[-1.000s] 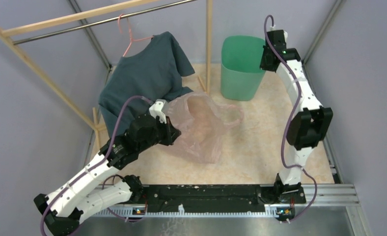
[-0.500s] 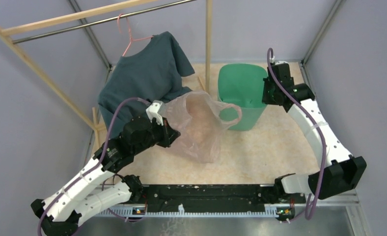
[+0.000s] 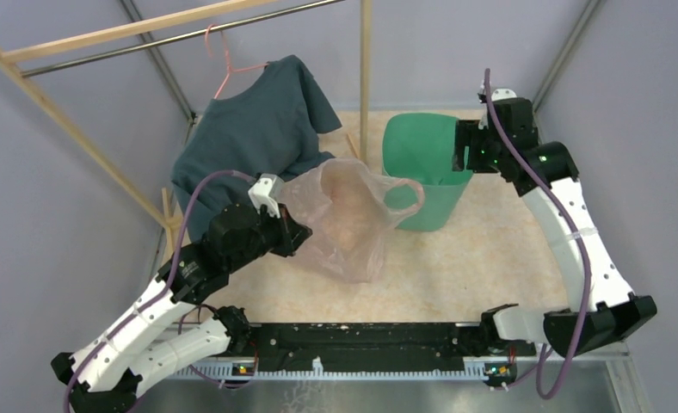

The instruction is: Put the trash bags into the trash bin

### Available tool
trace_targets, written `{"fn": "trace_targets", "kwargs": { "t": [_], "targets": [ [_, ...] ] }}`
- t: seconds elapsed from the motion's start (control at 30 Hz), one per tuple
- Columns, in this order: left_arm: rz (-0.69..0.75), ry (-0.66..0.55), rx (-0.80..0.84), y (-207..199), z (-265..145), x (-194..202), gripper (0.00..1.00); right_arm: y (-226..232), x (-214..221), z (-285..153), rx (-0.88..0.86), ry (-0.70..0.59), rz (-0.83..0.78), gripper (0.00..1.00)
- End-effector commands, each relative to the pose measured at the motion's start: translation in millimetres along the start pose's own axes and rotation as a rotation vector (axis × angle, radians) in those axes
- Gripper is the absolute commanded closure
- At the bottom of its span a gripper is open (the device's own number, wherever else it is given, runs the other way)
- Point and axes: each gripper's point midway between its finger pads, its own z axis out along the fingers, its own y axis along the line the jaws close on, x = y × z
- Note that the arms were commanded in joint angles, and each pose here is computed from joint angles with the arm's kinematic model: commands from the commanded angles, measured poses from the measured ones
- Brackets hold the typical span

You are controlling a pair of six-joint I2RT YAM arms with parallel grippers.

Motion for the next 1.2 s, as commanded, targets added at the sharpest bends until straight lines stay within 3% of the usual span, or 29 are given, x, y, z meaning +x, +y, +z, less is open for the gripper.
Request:
{"fn": "trace_targets", "kwargs": {
  "t": [0.0,0.17,0.3,0.4,0.57,0.67,0.8,0.9,1.17],
  "targets": [
    [-0.025,-0.043,-0.016,-3.9,-7.2,-18.0,1.0,29.5,-33.1,-59.3,-0.23,-0.163,-0.039,0.27],
    [-0.049,-0.037,-0.064,2.0,-7.7,-19.1,1.0,109.0,-15.4,-103.9,-0.735,-0.224,-0.085,0.2],
    [-0.065,-0.03,-0.126,10.1,-9.4,-21.6,1.0,137.9,8.2,-119.0,-0.928,-0.233,-0.064,0.19],
    [-0.083,-0.019,-0.171,15.3,-13.0,-21.8,1.0,139.9,25.9,-109.2,-0.938,-0.223,-0.043,0.19],
    [-0.118,-0.038,-0.219,20.8,-22.7,-28.0,1.0,120.6,36.7,-81.1,-0.793,-0.267,-0.005,0.16],
    [-0.132,-0.044,-0.228,20.7,-25.7,-31.1,1.0,127.3,31.6,-79.3,-0.832,-0.306,0.048,0.13],
    [-0.157,-0.038,-0.205,13.2,-24.7,-34.1,1.0,159.2,25.6,-95.5,-1.04,-0.346,0.052,0.18],
    [-0.183,-0.059,-0.141,0.3,-22.4,-40.6,1.0,191.6,31.1,-116.2,-1.142,-0.394,-0.066,0.17],
    [-0.215,-0.091,-0.057,-22.7,-5.2,-59.1,1.0,277.3,65.5,-127.4,-1.086,-0.359,-0.2,0.13]
  ]
}}
